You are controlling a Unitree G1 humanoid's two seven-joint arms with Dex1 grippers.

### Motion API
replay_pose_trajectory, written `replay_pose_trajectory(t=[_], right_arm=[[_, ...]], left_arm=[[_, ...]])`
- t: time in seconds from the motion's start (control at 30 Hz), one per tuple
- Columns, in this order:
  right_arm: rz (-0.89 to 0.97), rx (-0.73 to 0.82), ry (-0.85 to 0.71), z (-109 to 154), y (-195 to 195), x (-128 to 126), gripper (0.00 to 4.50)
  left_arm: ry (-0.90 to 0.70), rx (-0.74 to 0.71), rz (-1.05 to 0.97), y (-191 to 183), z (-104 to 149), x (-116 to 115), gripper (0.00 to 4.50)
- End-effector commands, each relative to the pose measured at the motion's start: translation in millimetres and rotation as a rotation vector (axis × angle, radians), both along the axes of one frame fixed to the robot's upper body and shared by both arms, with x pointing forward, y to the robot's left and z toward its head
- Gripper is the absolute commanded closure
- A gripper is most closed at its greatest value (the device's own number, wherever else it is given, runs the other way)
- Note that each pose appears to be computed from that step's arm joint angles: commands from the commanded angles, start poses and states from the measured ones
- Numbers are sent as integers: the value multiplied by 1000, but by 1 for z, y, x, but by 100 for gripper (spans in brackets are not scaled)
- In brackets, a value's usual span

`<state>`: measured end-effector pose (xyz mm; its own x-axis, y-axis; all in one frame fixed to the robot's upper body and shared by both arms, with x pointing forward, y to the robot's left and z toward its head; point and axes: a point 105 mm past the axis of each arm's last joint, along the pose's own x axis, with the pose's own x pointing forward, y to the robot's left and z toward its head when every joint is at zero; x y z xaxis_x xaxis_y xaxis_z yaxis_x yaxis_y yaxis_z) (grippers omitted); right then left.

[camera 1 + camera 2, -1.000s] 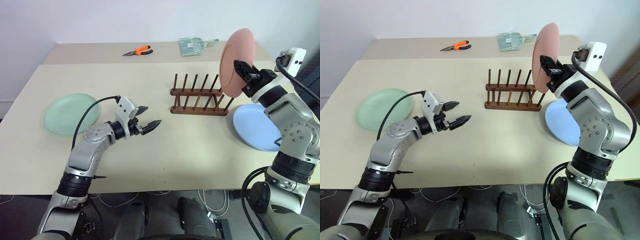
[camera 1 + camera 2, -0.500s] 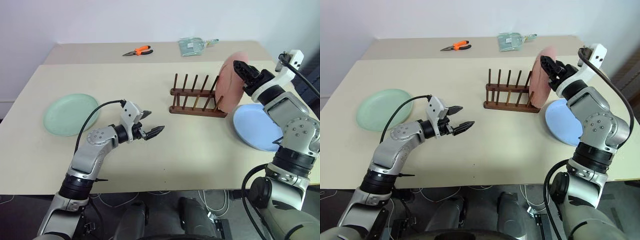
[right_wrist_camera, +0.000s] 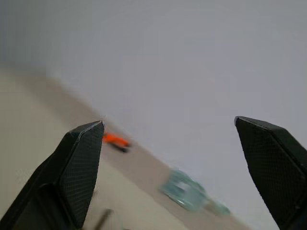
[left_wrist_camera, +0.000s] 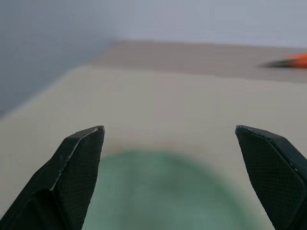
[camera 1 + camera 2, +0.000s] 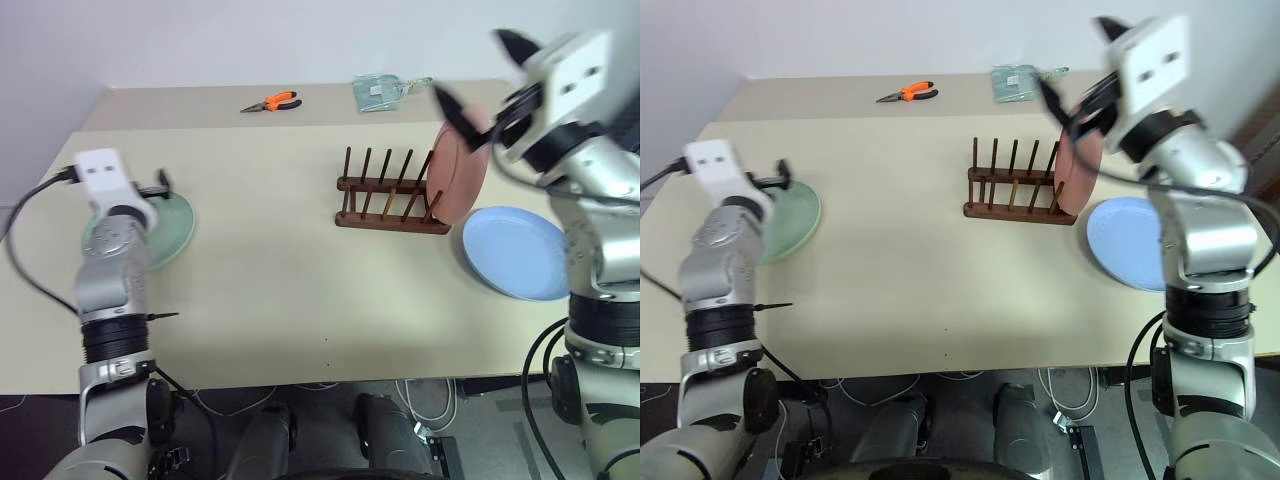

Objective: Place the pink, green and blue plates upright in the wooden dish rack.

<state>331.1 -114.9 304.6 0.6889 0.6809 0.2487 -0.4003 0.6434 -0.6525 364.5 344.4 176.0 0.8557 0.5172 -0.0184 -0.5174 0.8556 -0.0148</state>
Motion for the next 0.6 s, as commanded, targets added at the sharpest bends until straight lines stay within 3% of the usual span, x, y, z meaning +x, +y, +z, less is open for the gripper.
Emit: replay_pose_trajectory(t=[0.03,0.17,0.37,0.47,0.6], right_arm=[[157,-88,10,-21,41,-20,1],[248,-99,54,-42,67,-27,1],[293,-140,76,-62,82,-30,1],[293,-162,82,-70,82,-31,0],[291,-173,120,-77,80,-31,0]], left_arm=[[7,-25,163,30,4,-26,0],[71,-199,173,29,-24,-43,0],[97,-569,26,-12,-62,-42,0],[60,-678,68,-10,-69,-42,90],[21,-724,42,-12,-65,-33,293]])
